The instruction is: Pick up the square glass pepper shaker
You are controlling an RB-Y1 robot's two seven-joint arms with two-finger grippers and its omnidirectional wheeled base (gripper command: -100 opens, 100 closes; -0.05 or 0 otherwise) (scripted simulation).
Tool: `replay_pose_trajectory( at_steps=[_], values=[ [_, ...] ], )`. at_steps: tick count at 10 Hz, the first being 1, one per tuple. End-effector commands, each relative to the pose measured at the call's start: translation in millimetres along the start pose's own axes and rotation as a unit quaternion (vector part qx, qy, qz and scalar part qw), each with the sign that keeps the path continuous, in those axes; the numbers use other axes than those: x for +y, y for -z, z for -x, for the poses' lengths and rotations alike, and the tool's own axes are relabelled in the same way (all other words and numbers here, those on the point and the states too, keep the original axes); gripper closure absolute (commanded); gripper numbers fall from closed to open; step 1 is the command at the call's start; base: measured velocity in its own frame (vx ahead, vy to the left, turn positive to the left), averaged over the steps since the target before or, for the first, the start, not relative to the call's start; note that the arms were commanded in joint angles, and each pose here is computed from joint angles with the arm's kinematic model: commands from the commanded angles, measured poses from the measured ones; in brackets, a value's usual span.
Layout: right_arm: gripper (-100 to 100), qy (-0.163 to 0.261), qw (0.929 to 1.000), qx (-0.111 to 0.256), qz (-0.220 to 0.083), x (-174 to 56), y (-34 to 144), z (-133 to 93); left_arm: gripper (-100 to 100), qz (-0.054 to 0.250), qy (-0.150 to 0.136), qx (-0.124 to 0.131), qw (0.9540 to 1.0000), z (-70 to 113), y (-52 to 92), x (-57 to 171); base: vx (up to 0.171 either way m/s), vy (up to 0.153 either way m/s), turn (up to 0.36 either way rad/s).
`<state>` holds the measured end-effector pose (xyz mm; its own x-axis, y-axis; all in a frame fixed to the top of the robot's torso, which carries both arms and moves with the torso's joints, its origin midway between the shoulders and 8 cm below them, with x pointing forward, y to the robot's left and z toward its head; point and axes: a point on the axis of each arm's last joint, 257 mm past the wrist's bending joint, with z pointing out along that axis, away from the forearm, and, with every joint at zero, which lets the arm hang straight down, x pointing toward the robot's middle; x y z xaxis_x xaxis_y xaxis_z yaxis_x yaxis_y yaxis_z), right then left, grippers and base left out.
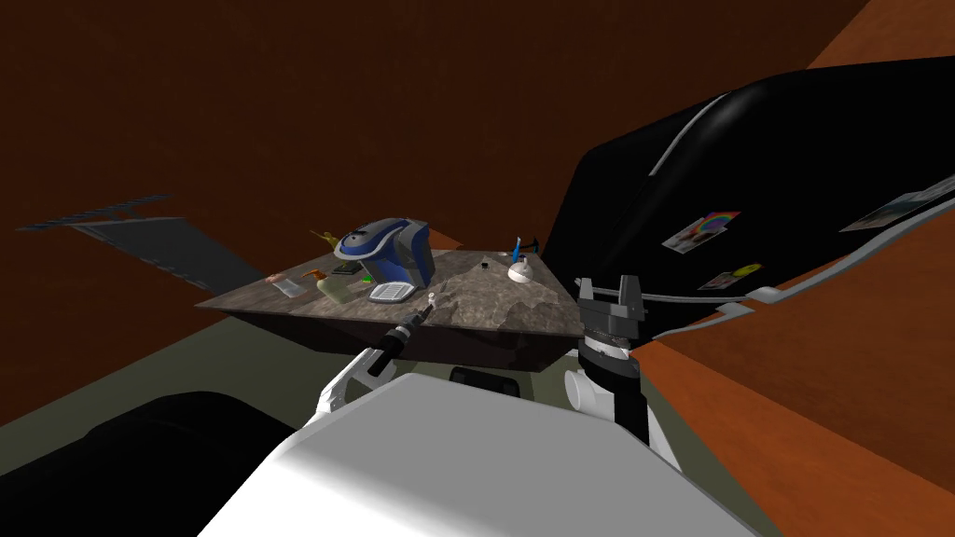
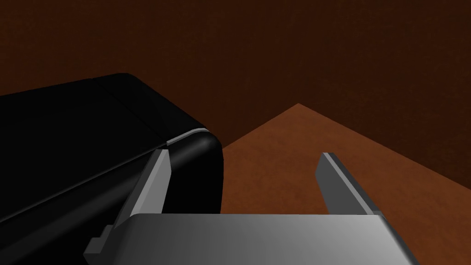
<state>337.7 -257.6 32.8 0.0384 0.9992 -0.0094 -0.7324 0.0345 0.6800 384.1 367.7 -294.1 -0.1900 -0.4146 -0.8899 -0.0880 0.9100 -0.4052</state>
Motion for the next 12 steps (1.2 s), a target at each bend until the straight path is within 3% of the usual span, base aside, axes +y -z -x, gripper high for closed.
replay_pose_trajectory(
  at_steps=[1, 5, 7, 8, 9, 10, 12],
  values=[
    [0, 0.000, 1.0000, 0.000, 0.000, 0.0, 0.0, 0.0, -100, 0.011, -0.019, -0.002, 0.9997, 2.2, -7.4, 12.5, 0.022, -0.073, -0.054],
    [0, 0.000, 1.0000, 0.000, 0.000, 0.0, 0.0, 0.0, -100, 0.035, -0.054, -0.011, 0.9979, 11.5, -21.8, 35.3, 0.015, -0.054, -0.051],
    [0, 0.000, 1.0000, 0.000, 0.000, 0.0, 0.0, 0.0, -100, 0.035, -0.054, -0.011, 0.9979, 12.0, -21.6, 35.7, 0.013, -0.029, -0.027],
    [0, 0.000, 1.0000, 0.000, 0.000, 0.0, 0.0, 0.0, 0, 0.035, -0.055, -0.011, 0.9978, 12.1, -21.9, 36.3, 0.000, 0.000, 0.000],
    [0, 0.000, 1.0000, 0.000, 0.000, 0.0, 0.0, 0.0, -100, 0.035, -0.055, -0.011, 0.9978, 12.1, -21.9, 36.2, 0.000, 0.000, 0.000],
    [0, 0.000, 1.0000, 0.000, 0.000, 0.0, 0.0, 0.0, 100, 0.035, -0.055, -0.011, 0.9978, 12.1, -21.9, 36.2, 0.000, 0.000, 0.000],
    [0, 0.000, 1.0000, 0.000, 0.000, 0.0, 0.0, 0.0, 100, 0.035, -0.055, -0.011, 0.9978, 12.1, -21.9, 36.2, 0.000, 0.000, 0.000]
  ],
)
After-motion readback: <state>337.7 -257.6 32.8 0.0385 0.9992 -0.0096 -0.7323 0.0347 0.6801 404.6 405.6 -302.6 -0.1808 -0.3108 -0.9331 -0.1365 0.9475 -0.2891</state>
